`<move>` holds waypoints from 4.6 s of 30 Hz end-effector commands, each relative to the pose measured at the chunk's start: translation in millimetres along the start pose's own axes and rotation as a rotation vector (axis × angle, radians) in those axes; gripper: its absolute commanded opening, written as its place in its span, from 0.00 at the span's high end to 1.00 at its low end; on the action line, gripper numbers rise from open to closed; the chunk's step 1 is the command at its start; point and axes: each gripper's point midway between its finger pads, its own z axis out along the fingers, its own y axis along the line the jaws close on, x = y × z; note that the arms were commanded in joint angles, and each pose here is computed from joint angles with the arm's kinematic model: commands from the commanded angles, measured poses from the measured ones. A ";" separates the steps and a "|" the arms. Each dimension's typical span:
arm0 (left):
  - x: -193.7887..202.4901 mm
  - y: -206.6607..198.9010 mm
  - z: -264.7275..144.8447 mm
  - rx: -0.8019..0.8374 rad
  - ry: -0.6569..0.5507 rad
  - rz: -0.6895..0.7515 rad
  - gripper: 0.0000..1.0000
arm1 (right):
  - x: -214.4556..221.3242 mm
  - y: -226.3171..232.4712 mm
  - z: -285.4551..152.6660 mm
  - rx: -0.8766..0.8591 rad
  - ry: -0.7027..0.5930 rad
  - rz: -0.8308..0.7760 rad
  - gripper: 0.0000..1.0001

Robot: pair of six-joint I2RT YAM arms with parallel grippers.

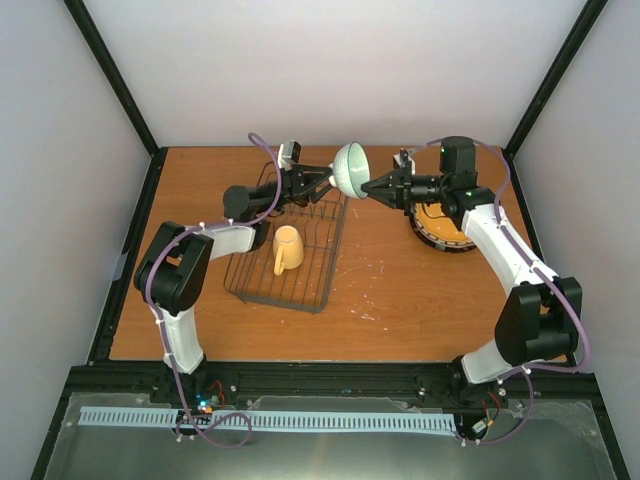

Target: Load the mixed dishes into the dish rack

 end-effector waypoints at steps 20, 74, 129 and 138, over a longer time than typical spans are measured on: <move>11.0 -45.6 -10.9 0.027 0.003 0.159 0.99 | 9.9 -12.2 13.5 0.012 0.078 -0.035 0.83; -13.1 17.6 -152.9 -1.165 0.056 0.401 0.95 | 109.9 -159.7 30.9 0.986 0.414 -0.290 0.64; 13.6 -22.7 -230.5 -1.490 -0.177 0.478 0.30 | 64.3 -122.9 149.9 0.870 0.442 -0.345 0.97; 40.0 -22.6 -169.2 -0.934 -0.211 0.373 0.18 | 39.0 5.0 114.6 0.287 0.317 -0.258 0.97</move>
